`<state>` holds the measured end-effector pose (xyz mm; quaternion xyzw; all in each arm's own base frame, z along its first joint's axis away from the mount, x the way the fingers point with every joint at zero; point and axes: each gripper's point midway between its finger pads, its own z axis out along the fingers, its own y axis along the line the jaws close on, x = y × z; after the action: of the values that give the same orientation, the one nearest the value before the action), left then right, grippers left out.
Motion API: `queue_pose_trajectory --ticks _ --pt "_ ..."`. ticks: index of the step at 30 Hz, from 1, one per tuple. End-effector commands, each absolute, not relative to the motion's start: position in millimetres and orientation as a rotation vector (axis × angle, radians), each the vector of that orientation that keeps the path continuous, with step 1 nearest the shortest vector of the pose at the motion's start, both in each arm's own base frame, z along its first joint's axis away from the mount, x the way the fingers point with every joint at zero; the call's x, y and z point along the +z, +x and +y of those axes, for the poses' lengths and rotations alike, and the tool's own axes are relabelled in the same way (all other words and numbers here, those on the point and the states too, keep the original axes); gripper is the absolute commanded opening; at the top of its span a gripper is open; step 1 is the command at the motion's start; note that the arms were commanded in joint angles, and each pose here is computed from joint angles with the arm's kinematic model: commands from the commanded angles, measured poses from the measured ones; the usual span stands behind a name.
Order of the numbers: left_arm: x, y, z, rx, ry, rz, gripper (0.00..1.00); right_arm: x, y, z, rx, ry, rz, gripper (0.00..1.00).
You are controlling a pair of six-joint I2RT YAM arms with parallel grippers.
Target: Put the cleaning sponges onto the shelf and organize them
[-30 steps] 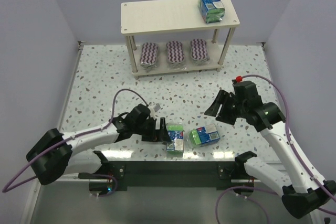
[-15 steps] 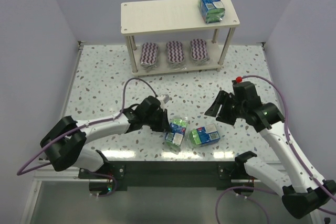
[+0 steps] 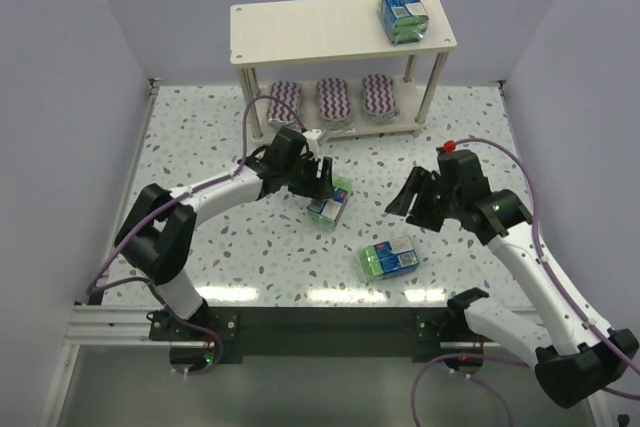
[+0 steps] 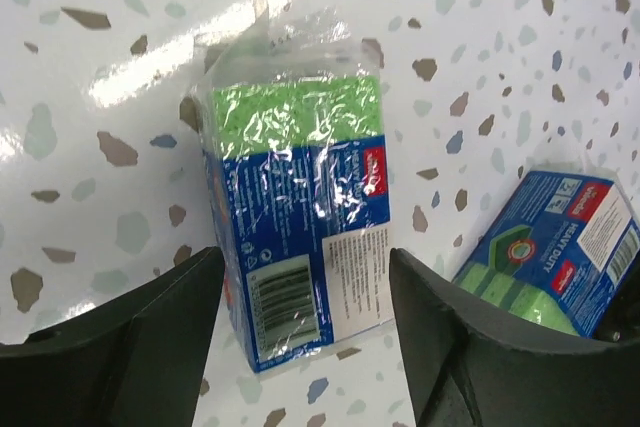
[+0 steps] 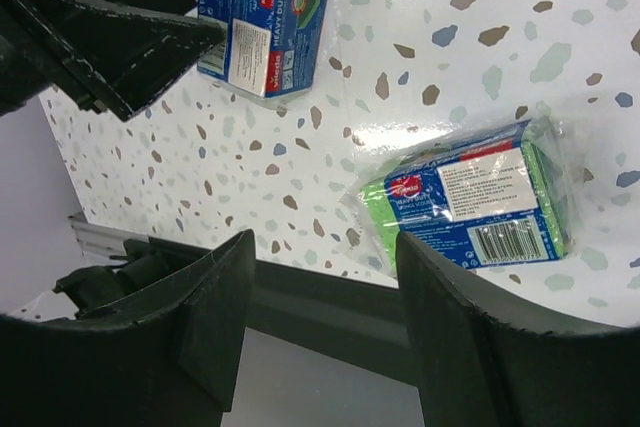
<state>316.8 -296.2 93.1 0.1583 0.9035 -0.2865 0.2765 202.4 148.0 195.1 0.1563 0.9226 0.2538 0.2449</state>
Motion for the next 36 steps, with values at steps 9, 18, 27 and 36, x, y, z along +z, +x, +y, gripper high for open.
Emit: queue_pose_trajectory --ticks 9,18,27,36 --pt "148.5 279.4 -243.5 -0.710 -0.087 2.435 0.77 192.5 210.8 147.9 0.687 0.433 2.475 0.62" --pt "126.7 230.8 -287.8 -1.039 -0.353 2.510 0.66 191.0 212.5 149.3 0.690 0.441 2.477 0.62" --pt "124.6 250.3 -294.3 -0.990 -0.557 2.440 0.69 194.6 208.7 143.8 0.678 0.464 2.458 0.62" --pt "75.0 251.9 -297.9 -0.937 -0.637 2.521 0.65 195.3 207.8 142.9 0.675 0.475 2.455 0.62"
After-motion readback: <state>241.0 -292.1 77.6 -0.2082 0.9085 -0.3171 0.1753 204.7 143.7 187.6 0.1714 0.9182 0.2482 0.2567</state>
